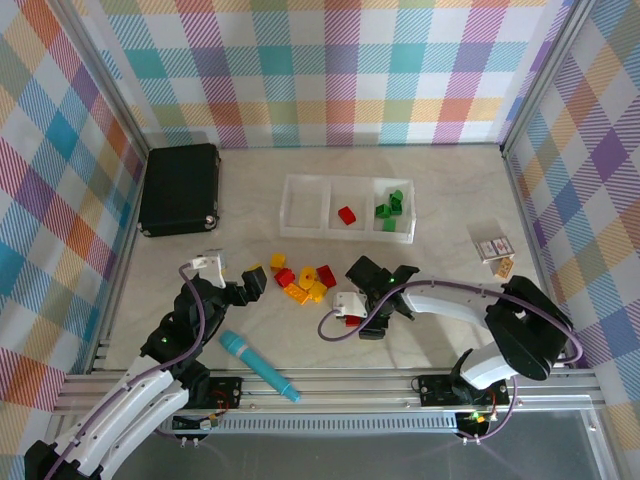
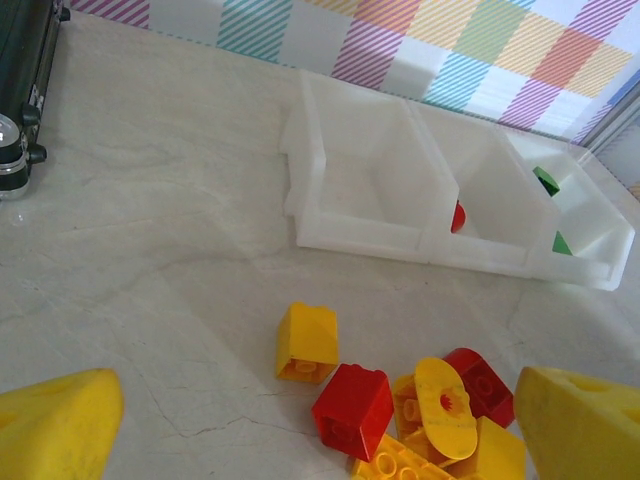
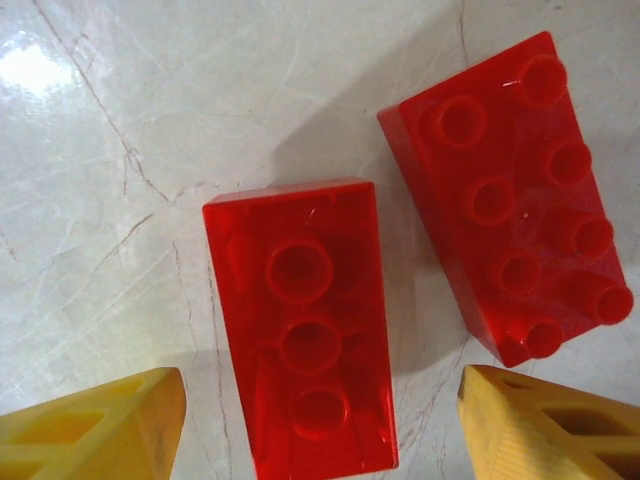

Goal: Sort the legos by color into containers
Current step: Pick up the lego from the bottom-center of the table, then place the lego in the container.

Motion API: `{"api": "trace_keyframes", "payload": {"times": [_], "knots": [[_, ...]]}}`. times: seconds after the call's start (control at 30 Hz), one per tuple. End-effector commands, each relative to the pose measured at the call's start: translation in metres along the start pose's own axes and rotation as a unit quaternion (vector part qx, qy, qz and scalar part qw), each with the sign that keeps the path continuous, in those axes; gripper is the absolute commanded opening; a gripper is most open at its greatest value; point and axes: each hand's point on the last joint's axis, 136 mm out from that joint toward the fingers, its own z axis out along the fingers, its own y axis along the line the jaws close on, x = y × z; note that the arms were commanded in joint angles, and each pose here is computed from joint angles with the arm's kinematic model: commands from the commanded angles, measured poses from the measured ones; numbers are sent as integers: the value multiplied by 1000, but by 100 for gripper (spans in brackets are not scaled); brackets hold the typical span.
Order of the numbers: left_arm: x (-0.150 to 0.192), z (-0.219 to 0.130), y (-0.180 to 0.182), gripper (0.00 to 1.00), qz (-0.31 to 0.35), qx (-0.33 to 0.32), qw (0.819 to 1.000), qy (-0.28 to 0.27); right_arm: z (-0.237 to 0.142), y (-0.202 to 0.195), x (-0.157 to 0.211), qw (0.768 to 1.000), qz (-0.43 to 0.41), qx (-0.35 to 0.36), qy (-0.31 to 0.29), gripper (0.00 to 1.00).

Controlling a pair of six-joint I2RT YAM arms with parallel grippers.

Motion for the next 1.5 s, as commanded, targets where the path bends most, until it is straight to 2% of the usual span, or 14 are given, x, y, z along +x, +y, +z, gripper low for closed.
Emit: {"api": "trace_keyframes", "payload": {"times": [0.0, 0.1, 0.23, 0.47, 0.57, 0.67, 0.8, 0.93, 1.1, 1.27, 1.37, 1.47], "knots": [[4, 0, -1, 99, 11, 6, 1000, 8, 0, -3, -12, 1000, -19, 4, -15, 71], [4, 0, -2, 100, 14, 9, 1000, 10, 3, -2, -11, 1000, -22, 1, -11, 68], [2, 0, -3, 100, 11, 7, 1000, 12, 7, -2, -7, 1000, -29, 2, -1, 54], [3, 6, -7, 100, 5, 11, 1000, 22, 13, -2, 3, 998, -49, 13, 22, 36], [2, 10, 3, 100, -3, -23, 999, 25, 8, -10, 3, 998, -49, 41, 25, 29], [2, 13, 4, 100, 0, -31, 999, 30, -2, -11, -5, 997, -49, 55, -4, 28], [-1, 16, -2, 100, 0, -20, 999, 29, -36, -21, -35, 992, -32, 86, -89, 27], [-5, 16, -2, 100, -2, -24, 999, 27, -82, -55, -65, 970, -20, 164, -178, 27], [-6, 16, -6, 100, -1, -17, 999, 38, -123, -118, -85, 951, 62, 200, -226, 21], [-6, 10, -5, 100, -4, -18, 999, 39, -123, -181, -98, 947, 130, 231, -183, 14], [-7, 5, -3, 99, -4, -21, 999, 36, -114, -209, -103, 945, 184, 220, -157, 13], [-9, 0, -1, 100, -5, -23, 999, 31, -110, -236, -100, 934, 259, 205, -139, 15]]}}
